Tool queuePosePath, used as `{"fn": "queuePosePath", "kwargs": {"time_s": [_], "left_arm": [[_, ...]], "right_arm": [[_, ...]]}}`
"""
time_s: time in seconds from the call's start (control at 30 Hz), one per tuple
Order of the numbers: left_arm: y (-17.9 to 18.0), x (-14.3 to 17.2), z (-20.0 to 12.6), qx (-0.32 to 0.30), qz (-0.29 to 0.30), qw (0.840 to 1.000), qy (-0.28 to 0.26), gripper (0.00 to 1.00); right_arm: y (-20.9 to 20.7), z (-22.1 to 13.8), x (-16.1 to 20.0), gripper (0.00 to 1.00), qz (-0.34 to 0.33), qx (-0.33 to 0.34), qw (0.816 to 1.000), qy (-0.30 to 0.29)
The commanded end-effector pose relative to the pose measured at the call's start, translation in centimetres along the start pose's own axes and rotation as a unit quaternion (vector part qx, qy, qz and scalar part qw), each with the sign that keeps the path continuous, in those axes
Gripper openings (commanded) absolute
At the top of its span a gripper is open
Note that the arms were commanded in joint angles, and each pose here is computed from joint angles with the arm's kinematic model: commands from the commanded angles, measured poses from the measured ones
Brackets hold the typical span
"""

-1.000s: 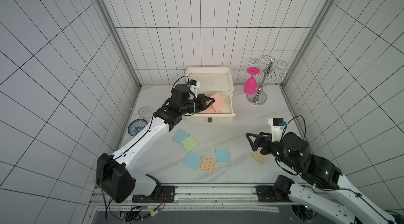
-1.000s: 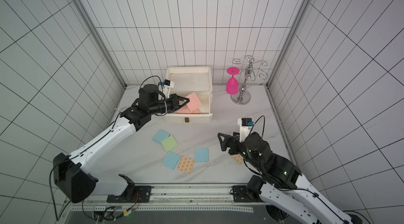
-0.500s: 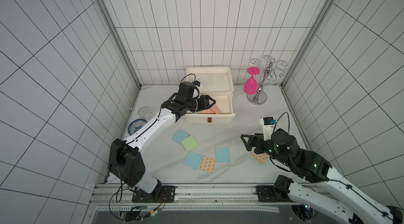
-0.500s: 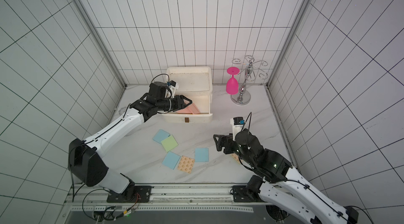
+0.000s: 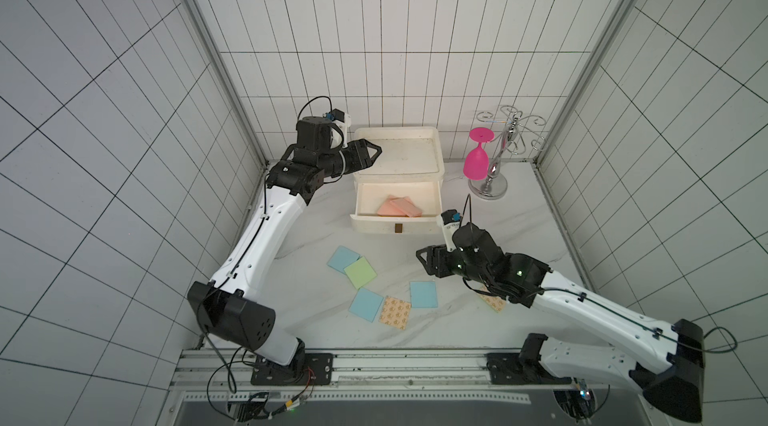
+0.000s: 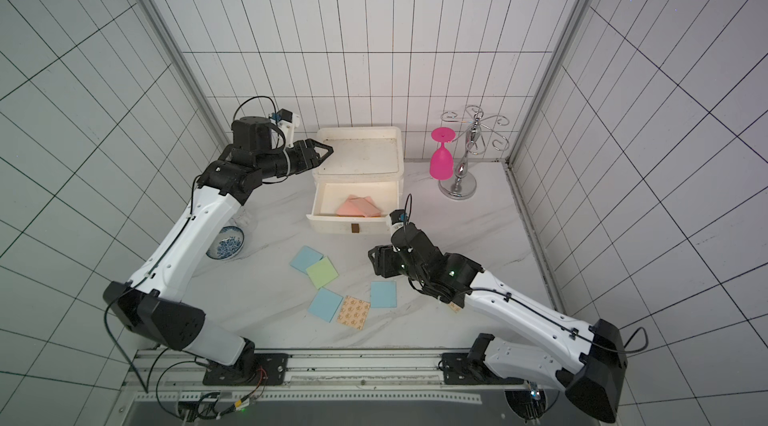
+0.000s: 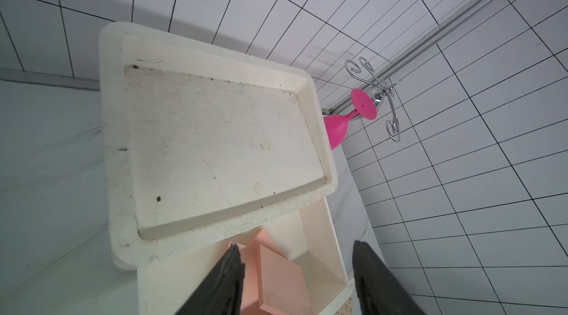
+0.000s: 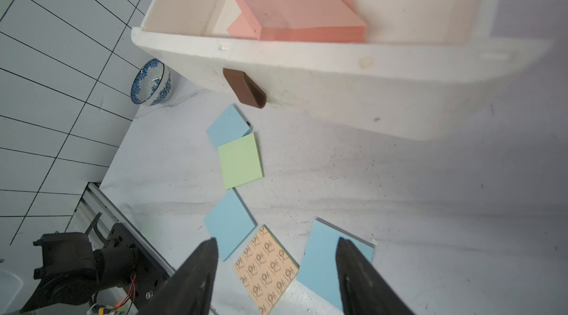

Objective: Please put the sticky notes in the drawer by color
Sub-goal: Place the sticky notes in the drawer, then close the drawer in the storage box.

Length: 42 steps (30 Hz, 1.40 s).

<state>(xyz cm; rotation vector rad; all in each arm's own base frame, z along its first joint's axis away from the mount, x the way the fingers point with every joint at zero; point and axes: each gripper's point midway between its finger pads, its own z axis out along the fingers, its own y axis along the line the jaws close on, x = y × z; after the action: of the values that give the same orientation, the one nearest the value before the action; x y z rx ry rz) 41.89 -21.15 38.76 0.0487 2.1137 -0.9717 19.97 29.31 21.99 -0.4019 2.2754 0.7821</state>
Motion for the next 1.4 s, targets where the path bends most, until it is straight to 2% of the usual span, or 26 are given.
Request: {"fn": "queuePosePath", "kwargs": {"time_s": [0.0,0.2,0.4,0.73,0.9,1.13,1.37], "left_arm": [[0.9,1.5,2.5,-0.004,-0.009,0.998,0.066,0.59],[2.8,0.5,5.6,-0.027,-0.017,0.997,0.064,0.59],[5.2,1.9,8.7,-0.039,-0.031,0.995,0.091,0.59],[7.2,4.0,11.0,-0.051,-0.039,0.99,0.123,0.59],[8.1,5.1,12.0,-0.054,-0.047,0.988,0.138,0.59],[8.3,6.0,12.8,-0.044,-0.06,0.985,0.154,0.59],[8.9,6.6,13.1,-0.046,-0.063,0.984,0.162,0.58]], "right_arm": [[2.2,0.0,-4.8,0.6,0.007,-0.018,0.997,-0.08],[1.6,2.3,-7.3,0.54,0.033,-0.007,0.993,-0.112],[0.0,4.5,-9.7,0.53,0.043,0.011,0.992,-0.115],[-1.7,4.6,-12.9,0.53,0.05,0.018,0.991,-0.125],[-0.7,6.4,-12.4,0.52,0.051,-0.01,0.994,-0.092],[0.4,9.1,-10.3,0.52,0.054,-0.017,0.995,-0.079],[2.4,11.0,-11.2,0.48,0.038,-0.016,0.994,-0.098]]}}
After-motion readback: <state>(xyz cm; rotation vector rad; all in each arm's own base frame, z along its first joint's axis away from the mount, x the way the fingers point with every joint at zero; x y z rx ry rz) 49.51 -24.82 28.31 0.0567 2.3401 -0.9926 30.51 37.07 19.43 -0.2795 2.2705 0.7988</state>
